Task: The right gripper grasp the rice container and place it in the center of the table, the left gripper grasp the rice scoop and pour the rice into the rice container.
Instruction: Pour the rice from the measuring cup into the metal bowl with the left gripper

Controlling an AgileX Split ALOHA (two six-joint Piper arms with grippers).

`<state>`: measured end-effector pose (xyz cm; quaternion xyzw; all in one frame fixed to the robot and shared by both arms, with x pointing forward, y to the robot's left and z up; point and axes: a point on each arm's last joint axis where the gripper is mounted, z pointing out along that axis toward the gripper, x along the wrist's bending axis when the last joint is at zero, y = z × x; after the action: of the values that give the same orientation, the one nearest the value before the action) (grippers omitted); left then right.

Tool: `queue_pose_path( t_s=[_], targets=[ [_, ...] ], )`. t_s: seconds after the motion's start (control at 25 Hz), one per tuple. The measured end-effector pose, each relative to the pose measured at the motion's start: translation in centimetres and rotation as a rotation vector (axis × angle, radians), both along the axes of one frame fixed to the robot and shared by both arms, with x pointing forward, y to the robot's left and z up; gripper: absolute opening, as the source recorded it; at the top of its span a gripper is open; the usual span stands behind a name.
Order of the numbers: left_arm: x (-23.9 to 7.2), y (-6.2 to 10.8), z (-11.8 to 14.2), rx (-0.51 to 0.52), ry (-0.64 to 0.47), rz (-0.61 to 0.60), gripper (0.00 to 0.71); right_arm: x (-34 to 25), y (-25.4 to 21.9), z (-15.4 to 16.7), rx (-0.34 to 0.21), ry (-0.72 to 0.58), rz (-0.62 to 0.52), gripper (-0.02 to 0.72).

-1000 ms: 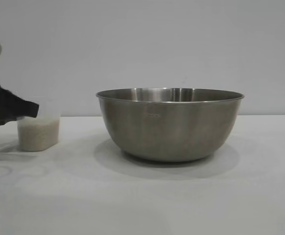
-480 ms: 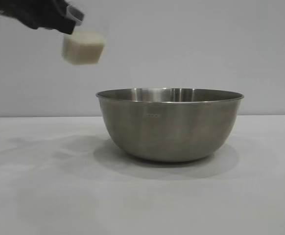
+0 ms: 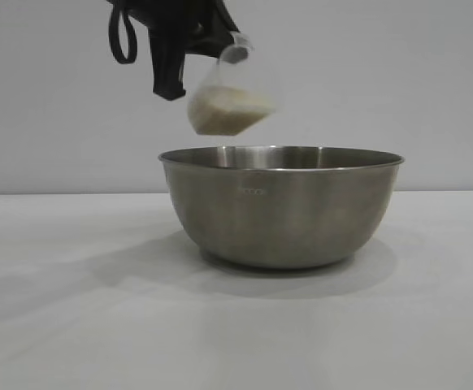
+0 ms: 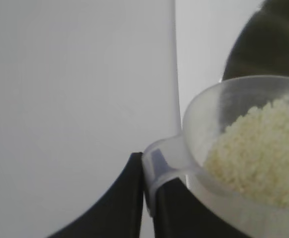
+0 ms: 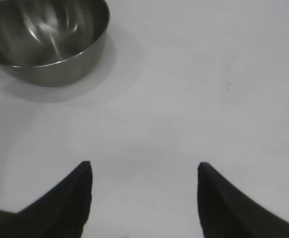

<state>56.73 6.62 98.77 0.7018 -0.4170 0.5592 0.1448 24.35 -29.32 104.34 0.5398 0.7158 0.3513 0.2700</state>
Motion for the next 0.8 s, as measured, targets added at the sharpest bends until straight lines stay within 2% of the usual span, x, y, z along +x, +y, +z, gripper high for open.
queue_pose_path(
  t_s=[0.36,0.6,0.8],
  targets=[
    [-0.3,-0.5,0.4,0.113,-0.184,-0.129,0.0,0.0,0.0,0.0,0.0,0.0,0.0,0.422],
    [-0.8,-1.2,1.0,0.135,-0.33,-0.241,0.0,0.0,0.0,0.0,0.0,0.0,0.0,0.422],
    [-1.0,-1.4,1.3,0.155,-0.402,-0.279,0.0,0.0,0.0,0.0,0.0,0.0,0.0,0.422]
  ],
)
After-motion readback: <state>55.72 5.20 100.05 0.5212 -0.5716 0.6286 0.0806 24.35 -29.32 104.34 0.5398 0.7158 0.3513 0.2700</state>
